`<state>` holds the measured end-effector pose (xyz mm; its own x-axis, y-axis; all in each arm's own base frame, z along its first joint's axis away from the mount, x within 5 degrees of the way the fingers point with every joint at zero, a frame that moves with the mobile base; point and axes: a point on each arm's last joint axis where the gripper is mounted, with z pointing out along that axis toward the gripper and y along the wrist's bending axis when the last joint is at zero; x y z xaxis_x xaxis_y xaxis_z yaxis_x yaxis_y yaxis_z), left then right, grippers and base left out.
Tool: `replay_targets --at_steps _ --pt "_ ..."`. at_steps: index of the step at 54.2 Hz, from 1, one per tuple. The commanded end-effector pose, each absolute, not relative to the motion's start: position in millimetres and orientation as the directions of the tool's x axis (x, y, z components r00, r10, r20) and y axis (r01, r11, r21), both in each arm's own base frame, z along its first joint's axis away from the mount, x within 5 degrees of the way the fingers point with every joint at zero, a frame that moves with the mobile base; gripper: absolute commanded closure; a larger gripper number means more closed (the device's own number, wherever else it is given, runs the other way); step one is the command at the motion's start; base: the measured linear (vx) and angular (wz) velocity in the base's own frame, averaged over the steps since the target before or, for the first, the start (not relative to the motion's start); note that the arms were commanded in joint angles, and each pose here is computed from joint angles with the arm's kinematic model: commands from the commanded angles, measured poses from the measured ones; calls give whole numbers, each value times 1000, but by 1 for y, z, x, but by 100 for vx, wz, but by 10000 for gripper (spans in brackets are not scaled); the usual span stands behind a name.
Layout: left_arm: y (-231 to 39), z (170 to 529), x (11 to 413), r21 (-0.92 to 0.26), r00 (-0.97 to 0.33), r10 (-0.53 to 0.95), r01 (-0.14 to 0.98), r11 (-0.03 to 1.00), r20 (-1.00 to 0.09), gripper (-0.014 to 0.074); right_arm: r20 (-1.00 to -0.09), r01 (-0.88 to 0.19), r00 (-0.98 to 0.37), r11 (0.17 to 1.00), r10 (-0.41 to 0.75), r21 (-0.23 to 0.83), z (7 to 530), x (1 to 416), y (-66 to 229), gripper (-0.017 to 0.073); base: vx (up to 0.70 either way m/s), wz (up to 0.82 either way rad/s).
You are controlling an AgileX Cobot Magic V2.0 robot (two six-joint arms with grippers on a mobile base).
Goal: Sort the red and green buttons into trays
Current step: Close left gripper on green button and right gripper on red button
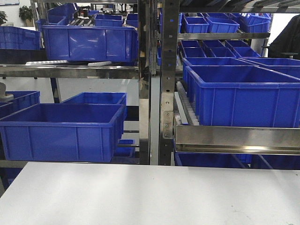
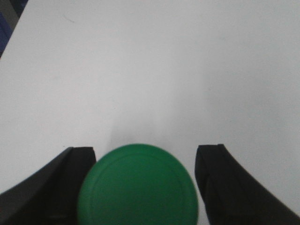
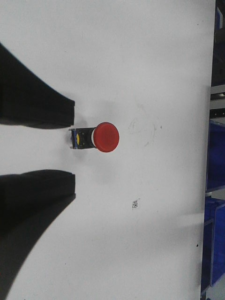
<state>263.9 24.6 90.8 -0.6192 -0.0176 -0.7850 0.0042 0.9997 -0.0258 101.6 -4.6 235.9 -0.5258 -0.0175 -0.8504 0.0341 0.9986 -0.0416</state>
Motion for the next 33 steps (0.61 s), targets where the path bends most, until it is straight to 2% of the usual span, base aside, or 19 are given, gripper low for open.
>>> replay_targets --at_steps 1,9,21,28,33 --pt "25 103 274 -36 -525 -29 3 999 -851 48 -896 33 -443 998 -28 -48 252 108 -5 236 0 0" --pt "25 101 274 -38 -530 -30 3 999 -848 146 -896 33 -443 998 -28 -48 252 108 -5 236 0 0" --pt "25 102 274 -38 -529 -31 2 999 -848 433 -901 32 -432 998 -29 -47 253 108 -5 236 0 0" --pt "25 109 273 -37 -529 -32 -2 999 -848 581 -889 40 -459 999 9 -10 250 107 -4 236 0 0" --pt "25 122 271 -26 -515 -24 -4 1000 -857 602 -844 54 -532 998 65 43 244 106 -2 235 0 0"
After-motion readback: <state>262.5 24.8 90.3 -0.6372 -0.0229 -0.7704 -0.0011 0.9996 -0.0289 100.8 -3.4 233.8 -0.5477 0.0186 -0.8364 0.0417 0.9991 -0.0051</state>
